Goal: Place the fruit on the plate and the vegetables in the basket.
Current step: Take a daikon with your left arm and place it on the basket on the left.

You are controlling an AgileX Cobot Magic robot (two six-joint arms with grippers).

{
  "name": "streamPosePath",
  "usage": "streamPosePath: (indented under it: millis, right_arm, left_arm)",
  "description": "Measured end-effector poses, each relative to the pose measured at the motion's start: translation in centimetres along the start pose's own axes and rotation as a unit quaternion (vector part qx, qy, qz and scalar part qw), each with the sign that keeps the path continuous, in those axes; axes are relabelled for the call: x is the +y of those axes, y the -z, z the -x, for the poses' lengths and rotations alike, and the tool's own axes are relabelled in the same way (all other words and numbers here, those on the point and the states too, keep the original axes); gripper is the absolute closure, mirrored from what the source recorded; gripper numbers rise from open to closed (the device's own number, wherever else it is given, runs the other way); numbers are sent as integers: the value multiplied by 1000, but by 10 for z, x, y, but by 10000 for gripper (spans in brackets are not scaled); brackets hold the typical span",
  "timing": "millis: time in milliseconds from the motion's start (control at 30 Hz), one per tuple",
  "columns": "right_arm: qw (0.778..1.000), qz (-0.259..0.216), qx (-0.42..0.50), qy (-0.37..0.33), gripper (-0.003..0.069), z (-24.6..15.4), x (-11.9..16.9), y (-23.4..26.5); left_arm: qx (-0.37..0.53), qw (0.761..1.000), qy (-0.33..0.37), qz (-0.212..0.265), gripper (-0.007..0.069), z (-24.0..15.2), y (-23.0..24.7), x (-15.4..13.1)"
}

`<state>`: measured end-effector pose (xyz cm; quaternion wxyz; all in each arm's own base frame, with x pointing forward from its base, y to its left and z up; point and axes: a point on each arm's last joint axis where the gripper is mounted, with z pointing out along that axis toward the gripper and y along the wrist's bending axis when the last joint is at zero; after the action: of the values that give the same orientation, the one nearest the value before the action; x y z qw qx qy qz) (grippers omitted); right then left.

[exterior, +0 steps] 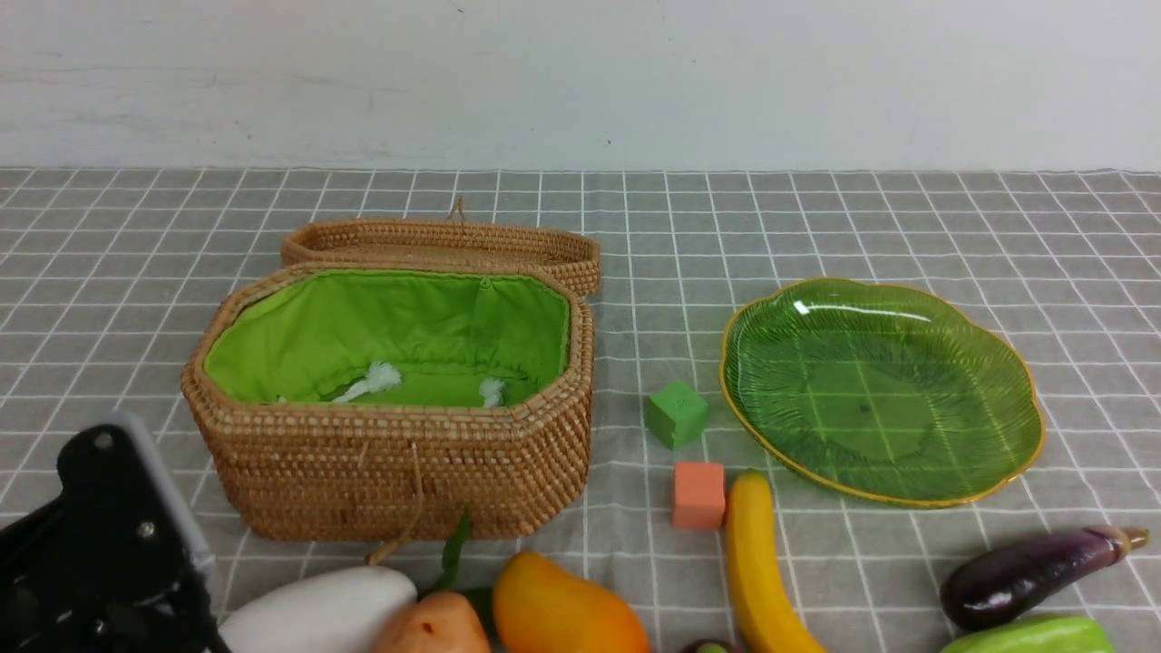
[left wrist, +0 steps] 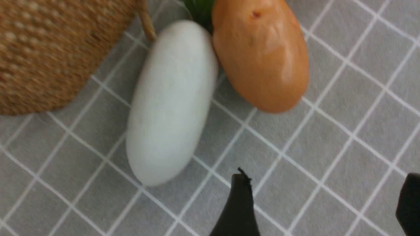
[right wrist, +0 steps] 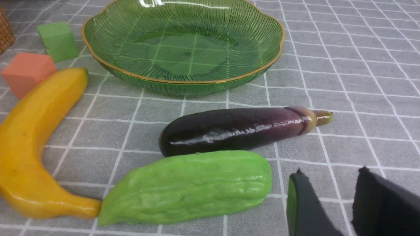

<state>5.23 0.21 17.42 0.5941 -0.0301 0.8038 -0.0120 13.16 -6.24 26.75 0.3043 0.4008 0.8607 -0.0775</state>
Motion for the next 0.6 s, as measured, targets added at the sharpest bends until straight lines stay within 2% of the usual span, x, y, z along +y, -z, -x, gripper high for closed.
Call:
streamPosePath:
  millis: [233,600]
  right_arm:
    - [1000,0,0,0,418,0,0,0]
    - [1000,0,0,0,418,0,0,0]
  left_arm:
    - [-70,997,26,28,40,13,1,5]
    - [-79,996,30,31,40,14,1,6]
